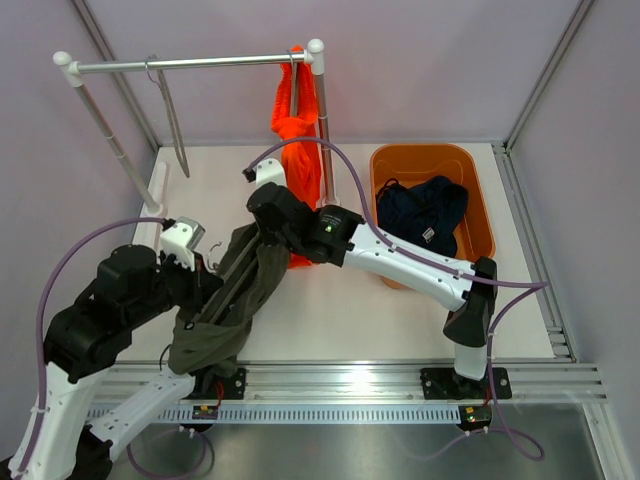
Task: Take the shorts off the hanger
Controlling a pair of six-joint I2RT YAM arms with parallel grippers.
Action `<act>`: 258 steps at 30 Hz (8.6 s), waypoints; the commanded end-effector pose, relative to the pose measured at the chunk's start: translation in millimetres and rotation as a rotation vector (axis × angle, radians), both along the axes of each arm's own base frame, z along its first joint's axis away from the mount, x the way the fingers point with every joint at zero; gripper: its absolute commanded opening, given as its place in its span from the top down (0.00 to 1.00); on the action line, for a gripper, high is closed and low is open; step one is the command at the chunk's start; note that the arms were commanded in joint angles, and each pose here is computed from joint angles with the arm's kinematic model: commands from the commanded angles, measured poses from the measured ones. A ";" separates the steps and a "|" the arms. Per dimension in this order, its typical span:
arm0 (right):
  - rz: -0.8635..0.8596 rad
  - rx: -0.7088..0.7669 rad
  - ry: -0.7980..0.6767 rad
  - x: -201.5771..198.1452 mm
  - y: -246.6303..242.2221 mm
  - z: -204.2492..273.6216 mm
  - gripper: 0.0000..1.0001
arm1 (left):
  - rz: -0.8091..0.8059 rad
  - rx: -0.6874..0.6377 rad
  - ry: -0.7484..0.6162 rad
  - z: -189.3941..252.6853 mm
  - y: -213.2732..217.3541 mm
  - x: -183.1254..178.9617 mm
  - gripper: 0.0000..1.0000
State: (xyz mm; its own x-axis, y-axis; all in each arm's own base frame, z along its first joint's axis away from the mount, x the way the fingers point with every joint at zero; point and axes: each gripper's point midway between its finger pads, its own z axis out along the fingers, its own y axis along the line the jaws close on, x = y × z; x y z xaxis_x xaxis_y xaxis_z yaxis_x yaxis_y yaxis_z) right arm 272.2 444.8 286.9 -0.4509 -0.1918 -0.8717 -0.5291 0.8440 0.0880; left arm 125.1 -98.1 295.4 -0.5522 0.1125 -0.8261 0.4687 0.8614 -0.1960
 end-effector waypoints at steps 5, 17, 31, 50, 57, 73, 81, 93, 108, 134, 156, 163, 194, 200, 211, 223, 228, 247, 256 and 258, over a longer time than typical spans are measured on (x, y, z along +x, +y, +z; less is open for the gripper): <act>-0.142 0.000 -0.055 16.1 -38.1 21.2 1.00 | -0.070 -0.067 -0.146 48.3 3.6 -21.1 1.00; -0.130 0.093 -0.011 12.6 -75.7 24.6 1.00 | -0.013 -0.209 -0.365 110.7 15.3 -29.0 1.00; 0.158 0.123 -0.068 -96.1 -60.9 92.5 1.00 | 0.342 -0.572 -0.845 261.4 25.9 61.4 1.00; -0.374 0.624 -0.668 -86.7 -332.3 368.1 1.00 | 0.513 -0.532 -0.987 336.3 29.4 118.5 1.00; -0.573 0.615 -0.902 -86.3 -381.1 426.2 1.00 | 0.482 -0.502 -0.947 319.9 14.2 135.3 1.00; -0.618 0.446 -1.128 -24.8 -346.2 443.4 1.00 | 0.419 -0.437 -0.799 259.4 -12.8 159.5 1.00; -0.714 0.283 -0.995 109.6 -344.7 392.9 1.00 | 0.388 -0.401 -0.746 226.3 -19.4 161.1 1.00; -0.853 0.271 -0.687 177.8 -395.4 265.5 1.00 | 0.426 -0.351 -0.639 185.4 -18.9 168.8 1.00; -0.809 0.256 -0.289 110.5 -388.4 114.7 0.05 | 0.622 -0.206 -0.343 60.5 11.4 158.2 1.00; 0.105 0.039 0.327 -72.8 8.4 -128.1 0.38 | 0.720 -0.128 -0.315 45.8 32.3 153.8 0.84; -0.004 -0.096 0.363 -18.9 26.0 -233.6 0.49 | 0.691 -0.127 -0.328 47.3 34.9 144.5 0.83; 0.025 -0.111 0.395 -17.1 30.3 -248.0 0.47 | 0.683 -0.126 -0.322 44.4 33.0 144.9 0.83; -0.017 -0.120 0.254 3.8 16.2 -155.4 1.00 | 0.648 -0.037 -0.174 -15.7 29.4 133.0 0.80; -0.022 -0.114 0.217 7.6 14.0 -123.3 1.00 | 0.608 -0.059 -0.078 -53.6 12.7 132.2 0.66; -0.061 -0.112 0.189 4.6 -4.3 -122.5 0.99 | 0.620 -0.051 0.032 -98.4 -6.3 148.4 0.60; -0.059 0.006 0.358 66.7 -16.3 -163.5 0.67 | 0.687 0.058 0.145 -166.4 -13.3 170.1 0.44; -0.045 0.022 0.400 82.8 -1.8 -179.9 0.58 | 0.753 0.124 0.207 -200.3 -13.7 181.5 0.41; -0.073 0.086 0.385 62.5 -27.5 -161.3 0.63 | 0.865 0.339 0.347 -283.1 -10.8 197.2 0.66; -0.080 0.101 0.354 50.9 -46.0 -144.1 0.66 | 0.859 0.391 0.336 -283.6 -7.6 192.1 1.00; -0.076 0.118 0.341 48.8 -48.6 -134.8 0.65 | 0.858 0.382 0.328 -279.8 -6.2 190.0 1.00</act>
